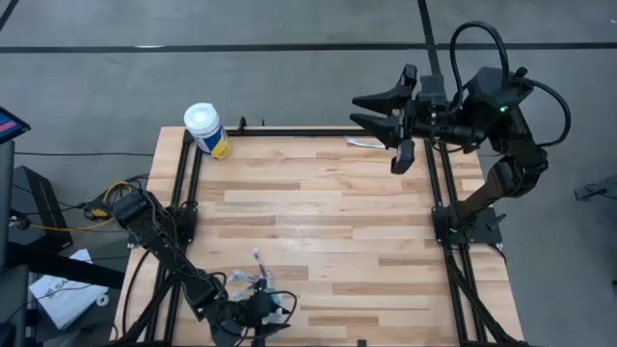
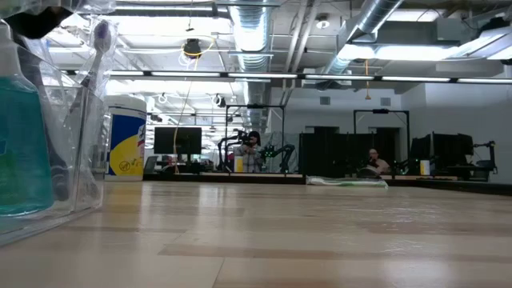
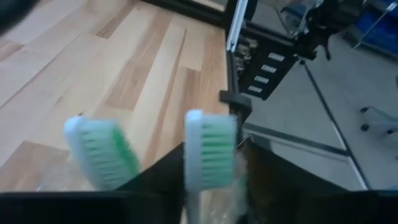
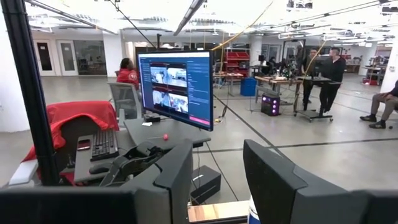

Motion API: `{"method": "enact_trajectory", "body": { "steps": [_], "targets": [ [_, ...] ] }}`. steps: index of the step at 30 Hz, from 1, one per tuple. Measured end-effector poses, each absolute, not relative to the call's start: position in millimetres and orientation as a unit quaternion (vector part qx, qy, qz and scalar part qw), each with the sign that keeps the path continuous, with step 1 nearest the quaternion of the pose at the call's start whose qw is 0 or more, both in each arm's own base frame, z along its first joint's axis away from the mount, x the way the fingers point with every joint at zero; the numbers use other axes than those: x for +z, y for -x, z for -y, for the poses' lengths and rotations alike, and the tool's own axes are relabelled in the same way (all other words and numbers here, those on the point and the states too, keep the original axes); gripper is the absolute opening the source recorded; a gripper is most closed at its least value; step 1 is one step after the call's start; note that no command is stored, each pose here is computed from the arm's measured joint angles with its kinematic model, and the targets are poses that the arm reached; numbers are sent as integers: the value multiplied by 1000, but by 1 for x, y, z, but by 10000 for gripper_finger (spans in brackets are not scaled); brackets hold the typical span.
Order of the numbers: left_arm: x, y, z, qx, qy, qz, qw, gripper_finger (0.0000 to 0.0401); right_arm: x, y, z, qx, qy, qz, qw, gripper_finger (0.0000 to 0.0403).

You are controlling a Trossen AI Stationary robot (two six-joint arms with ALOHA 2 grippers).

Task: Pick & Place toothbrushing station
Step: Put the green toothbrush into the transparent organizer

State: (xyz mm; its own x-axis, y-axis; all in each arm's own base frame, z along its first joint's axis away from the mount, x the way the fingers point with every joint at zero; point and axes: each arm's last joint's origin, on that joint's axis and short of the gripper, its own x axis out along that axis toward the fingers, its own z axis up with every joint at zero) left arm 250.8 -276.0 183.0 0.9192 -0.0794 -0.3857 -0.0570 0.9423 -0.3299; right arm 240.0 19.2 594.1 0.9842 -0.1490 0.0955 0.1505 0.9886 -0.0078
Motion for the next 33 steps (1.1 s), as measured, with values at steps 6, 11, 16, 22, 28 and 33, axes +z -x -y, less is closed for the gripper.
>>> {"method": "enact_trajectory", "body": {
  "steps": [6, 11, 16, 22, 28, 33],
  "targets": [
    [193, -254, 280, -31, 169, -159, 972, 238, 594, -240, -19, -75, 9, 49, 996, 133],
    [211, -257, 284, -61, 155, -89, 982, 265, 596, -240, -19, -75, 7, 57, 995, 134],
    [244, -256, 271, -52, 118, -41, 991, 255, 601, -239, -19, -77, 23, 80, 994, 132],
    [289, -255, 233, -22, 88, 12, 996, 242, 601, -239, -17, -83, 28, 84, 993, 134],
    [319, -252, 161, 49, 115, 54, 991, 240, 596, -239, -14, -128, 53, 53, 989, 132],
    [315, -265, 86, 64, 139, 21, 988, 231, 589, -240, -12, -164, 64, 9, 984, 133]
  ]
}}
